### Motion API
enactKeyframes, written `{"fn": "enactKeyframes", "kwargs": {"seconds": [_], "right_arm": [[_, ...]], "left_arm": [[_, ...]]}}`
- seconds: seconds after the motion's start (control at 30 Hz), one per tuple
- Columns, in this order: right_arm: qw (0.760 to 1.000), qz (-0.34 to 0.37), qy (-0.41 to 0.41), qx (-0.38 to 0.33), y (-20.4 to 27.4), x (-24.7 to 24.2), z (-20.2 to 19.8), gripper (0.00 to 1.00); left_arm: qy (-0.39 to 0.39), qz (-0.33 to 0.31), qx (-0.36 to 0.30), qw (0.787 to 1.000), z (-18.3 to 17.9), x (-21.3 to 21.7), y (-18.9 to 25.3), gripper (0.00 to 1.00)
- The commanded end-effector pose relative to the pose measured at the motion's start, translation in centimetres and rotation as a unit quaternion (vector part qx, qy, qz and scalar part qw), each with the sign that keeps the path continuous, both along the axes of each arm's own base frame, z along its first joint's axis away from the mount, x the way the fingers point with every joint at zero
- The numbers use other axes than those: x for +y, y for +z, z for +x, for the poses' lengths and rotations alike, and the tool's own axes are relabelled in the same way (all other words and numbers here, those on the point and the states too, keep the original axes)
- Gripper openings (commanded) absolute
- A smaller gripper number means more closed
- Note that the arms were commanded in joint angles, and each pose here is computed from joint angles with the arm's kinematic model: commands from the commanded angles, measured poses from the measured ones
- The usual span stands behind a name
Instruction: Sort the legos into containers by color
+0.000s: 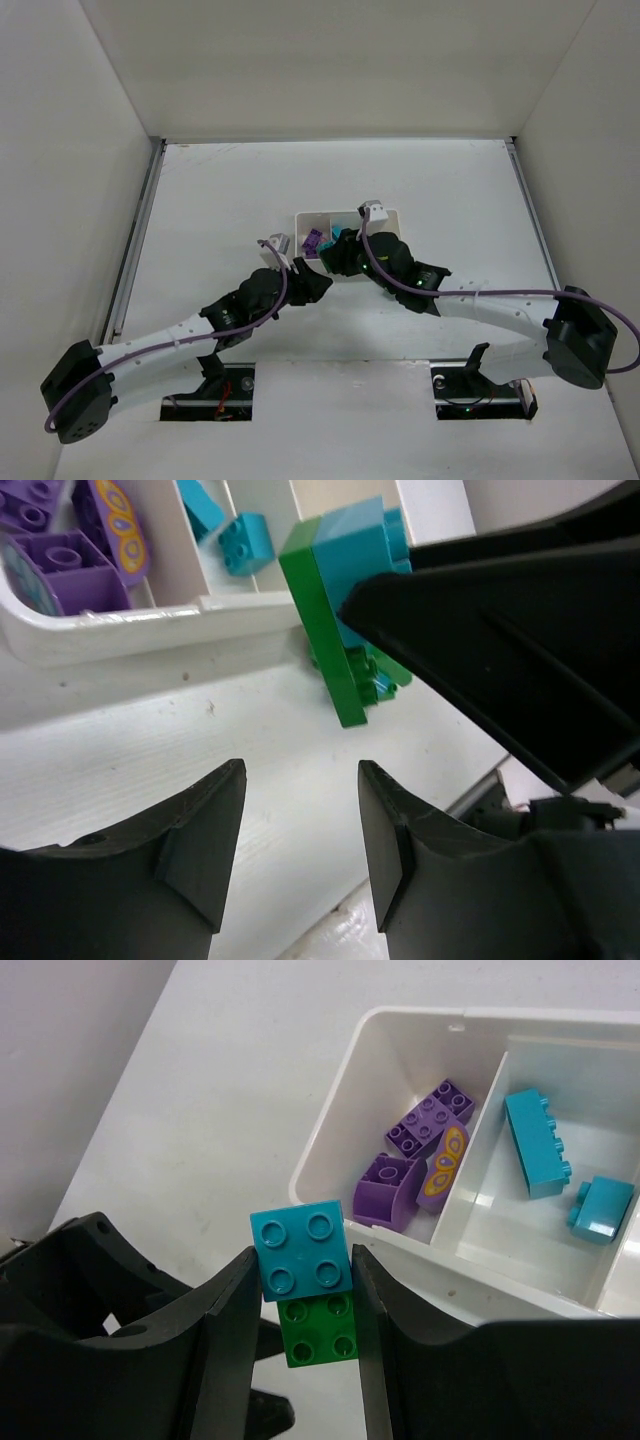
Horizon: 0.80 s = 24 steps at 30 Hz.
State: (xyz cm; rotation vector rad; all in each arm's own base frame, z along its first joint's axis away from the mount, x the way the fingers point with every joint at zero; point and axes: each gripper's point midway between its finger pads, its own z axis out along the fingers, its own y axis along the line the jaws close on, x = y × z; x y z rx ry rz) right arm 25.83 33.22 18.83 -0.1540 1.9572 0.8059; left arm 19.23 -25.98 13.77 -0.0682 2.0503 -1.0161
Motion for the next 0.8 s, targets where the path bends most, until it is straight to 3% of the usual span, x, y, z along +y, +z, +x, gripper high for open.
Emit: {"fn": "enactKeyframes", "kwargs": {"seconds": [0.0, 0.4, 0.77], "right_arm": [[0.998, 0.063, -0.013, -0.026, 4.0, 0.6, 0.6, 0.26], [0.997, 0.069, -0.013, -0.012, 3.2, 0.6, 0.4, 0.27], [0.996, 0.085, -0.002, -0.004, 3.2, 0.8, -0.3, 0.27]], "left_arm": [[0.037, -0.027, -0.065, 0.997, 2.4, -0.3, 4.2, 0.46], [0.007, -0.072, -0.074, 0.995, 2.3, -2.1, 5.4, 0.44], [0.035, -0.084, -0.09, 0.992, 3.7, -2.2, 5.9, 0.29]]}}
